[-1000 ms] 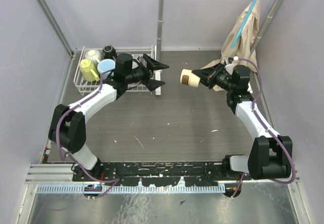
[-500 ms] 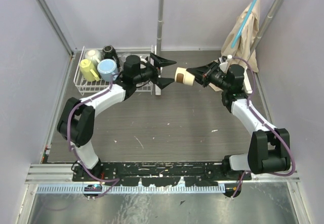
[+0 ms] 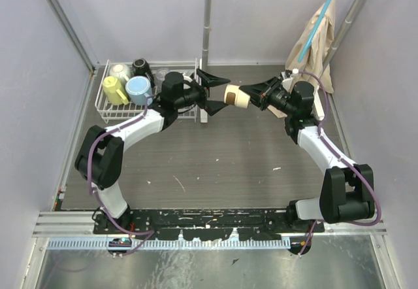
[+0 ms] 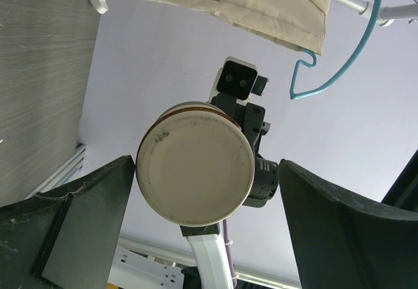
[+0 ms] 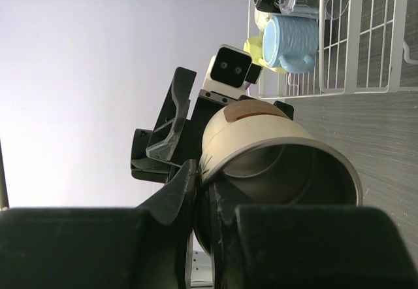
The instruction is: Load the cups into the dish rack
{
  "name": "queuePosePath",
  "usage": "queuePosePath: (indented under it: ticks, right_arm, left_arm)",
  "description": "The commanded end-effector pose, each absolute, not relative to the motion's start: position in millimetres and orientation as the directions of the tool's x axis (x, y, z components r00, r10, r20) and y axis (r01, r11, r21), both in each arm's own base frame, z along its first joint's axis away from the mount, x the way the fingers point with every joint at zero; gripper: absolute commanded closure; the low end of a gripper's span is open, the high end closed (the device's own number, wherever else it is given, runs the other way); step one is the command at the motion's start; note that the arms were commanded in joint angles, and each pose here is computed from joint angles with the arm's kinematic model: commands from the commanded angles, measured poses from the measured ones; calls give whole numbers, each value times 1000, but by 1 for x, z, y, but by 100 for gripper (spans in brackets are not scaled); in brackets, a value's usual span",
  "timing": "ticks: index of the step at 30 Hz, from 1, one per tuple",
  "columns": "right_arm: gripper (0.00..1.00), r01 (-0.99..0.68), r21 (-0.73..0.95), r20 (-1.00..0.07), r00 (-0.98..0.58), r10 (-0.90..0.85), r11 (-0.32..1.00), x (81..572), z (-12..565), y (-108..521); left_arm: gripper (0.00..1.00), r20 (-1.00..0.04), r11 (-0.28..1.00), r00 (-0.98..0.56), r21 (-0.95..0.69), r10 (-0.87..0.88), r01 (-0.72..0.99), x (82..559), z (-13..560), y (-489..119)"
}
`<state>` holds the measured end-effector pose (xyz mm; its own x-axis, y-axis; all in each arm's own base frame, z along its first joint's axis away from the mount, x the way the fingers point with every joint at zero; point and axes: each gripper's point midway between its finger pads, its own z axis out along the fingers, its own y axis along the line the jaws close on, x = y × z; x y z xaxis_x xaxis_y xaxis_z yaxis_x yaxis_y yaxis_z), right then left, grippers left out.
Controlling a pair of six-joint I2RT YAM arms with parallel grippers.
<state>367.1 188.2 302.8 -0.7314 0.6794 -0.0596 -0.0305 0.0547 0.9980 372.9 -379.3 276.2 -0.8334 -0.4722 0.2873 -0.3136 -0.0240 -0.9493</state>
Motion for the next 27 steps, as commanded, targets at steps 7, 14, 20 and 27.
queuePosePath:
  ticks: [7,14,20,27]
  right_arm:
    - [99,-150,988,-141,-725,674,45,369,335,195]
    - [99,-141,989,-136,-726,674,47,371,331,195]
    - [99,-141,989,-134,-731,669,44,370,332,197]
    - [92,-126,990,-135,-738,662,61,366,327,197]
  left_arm:
    - [1,251,-28,-870,-964,-425,-264,363,298,-393]
    - [12,242,-14,-881,-966,-406,-258,357,299,-394]
    - [23,238,-4,-883,-966,-404,-259,357,297,-396]
    - [68,218,14,-892,-970,-397,-243,358,296,-400]
